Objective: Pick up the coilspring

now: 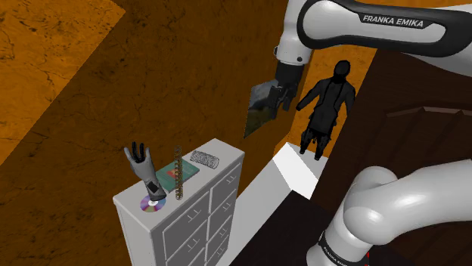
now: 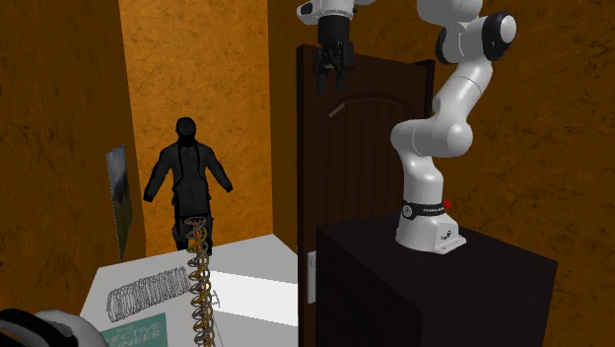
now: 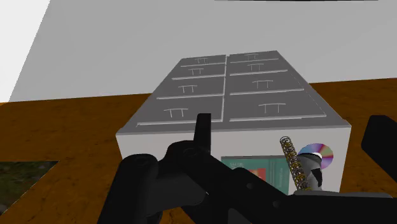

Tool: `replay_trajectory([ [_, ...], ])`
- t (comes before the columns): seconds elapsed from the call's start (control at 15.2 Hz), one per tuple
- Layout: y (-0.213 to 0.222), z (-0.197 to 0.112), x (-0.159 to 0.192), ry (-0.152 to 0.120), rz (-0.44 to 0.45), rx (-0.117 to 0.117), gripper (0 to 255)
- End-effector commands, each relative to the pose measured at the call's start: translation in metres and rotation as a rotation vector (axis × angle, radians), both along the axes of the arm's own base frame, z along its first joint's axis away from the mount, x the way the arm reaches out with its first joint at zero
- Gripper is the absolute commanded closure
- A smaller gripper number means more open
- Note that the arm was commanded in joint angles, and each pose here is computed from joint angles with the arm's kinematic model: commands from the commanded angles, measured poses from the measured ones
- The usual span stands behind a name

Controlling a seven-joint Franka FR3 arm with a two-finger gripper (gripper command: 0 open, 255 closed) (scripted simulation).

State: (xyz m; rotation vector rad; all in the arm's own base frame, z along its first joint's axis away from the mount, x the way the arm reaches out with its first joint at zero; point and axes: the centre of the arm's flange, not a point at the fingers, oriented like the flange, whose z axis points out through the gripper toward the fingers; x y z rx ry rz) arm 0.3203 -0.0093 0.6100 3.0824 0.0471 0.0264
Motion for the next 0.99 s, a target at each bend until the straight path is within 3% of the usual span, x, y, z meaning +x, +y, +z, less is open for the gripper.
replay_trajectory([
  [0.0,0.0,0.0,0.0,0.0,0.0,0.0,0],
  [0.92,0.056,-0.096,0.172,0.164,0.04,0.015,0],
])
